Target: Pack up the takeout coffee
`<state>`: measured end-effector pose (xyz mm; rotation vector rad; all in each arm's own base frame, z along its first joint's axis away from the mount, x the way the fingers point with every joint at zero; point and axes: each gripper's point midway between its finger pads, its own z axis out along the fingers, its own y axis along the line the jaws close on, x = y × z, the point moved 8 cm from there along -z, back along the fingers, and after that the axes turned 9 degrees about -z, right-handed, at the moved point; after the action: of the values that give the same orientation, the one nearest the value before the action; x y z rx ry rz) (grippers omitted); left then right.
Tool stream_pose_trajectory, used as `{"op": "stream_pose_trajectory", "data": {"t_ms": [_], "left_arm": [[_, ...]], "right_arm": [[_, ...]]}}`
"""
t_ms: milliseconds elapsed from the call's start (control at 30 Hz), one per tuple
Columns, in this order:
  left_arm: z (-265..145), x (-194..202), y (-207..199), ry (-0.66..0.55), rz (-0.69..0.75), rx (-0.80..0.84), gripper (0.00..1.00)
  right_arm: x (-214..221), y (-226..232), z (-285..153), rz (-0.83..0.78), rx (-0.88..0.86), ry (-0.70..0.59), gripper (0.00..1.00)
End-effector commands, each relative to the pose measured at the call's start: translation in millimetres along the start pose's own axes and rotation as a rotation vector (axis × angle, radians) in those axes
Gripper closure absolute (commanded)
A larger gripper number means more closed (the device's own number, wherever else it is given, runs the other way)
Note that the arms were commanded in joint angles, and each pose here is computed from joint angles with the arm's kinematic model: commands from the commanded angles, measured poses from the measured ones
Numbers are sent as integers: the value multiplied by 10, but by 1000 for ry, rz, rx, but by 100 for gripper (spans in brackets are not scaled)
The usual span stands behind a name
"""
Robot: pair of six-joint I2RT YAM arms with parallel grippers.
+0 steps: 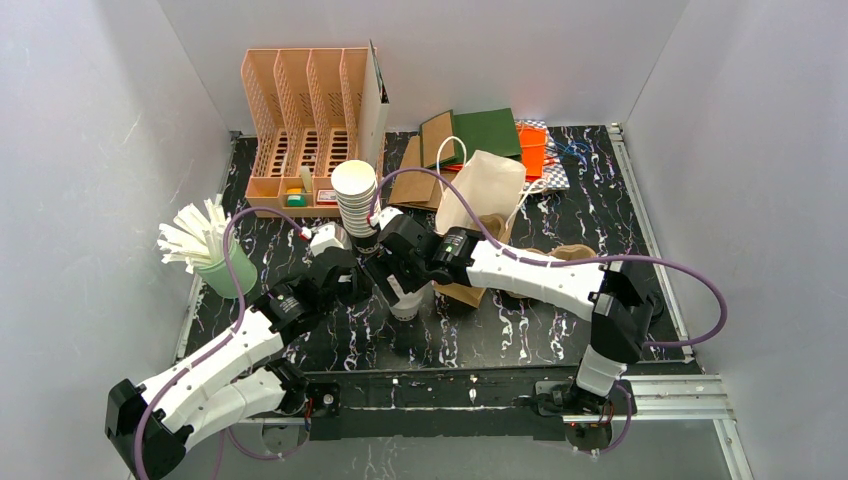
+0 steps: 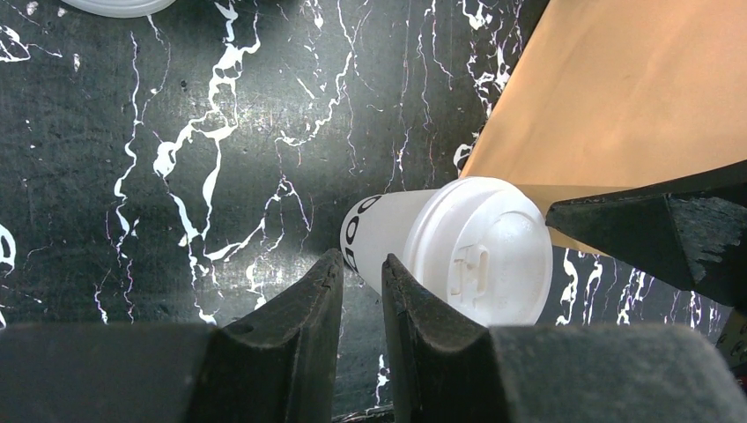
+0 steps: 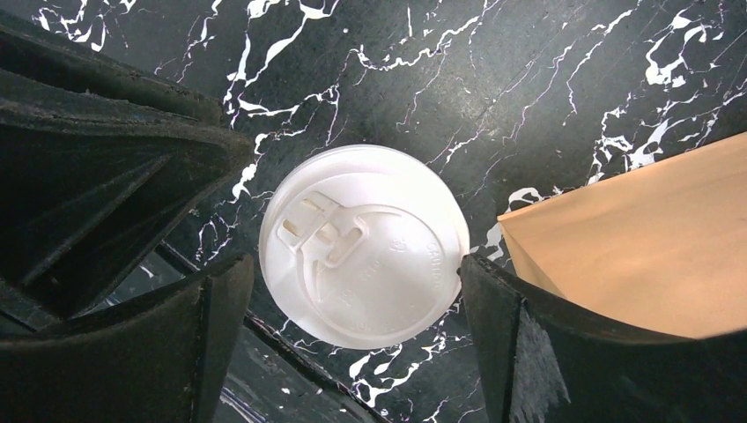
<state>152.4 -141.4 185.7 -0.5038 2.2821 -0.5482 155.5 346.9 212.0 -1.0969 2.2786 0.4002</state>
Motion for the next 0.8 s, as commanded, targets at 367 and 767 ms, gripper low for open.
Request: {"op": "stream_pose_trajectory", "data": {"t_ms": [367,767], "left_arm": [[8,38,32,24,4,1,78],[18,48,42,27,7,0,77]], "right_arm": [[-105,8,-81,-10,6,-14,2],[-100,-4,-76,-14,18,-5,2]]}}
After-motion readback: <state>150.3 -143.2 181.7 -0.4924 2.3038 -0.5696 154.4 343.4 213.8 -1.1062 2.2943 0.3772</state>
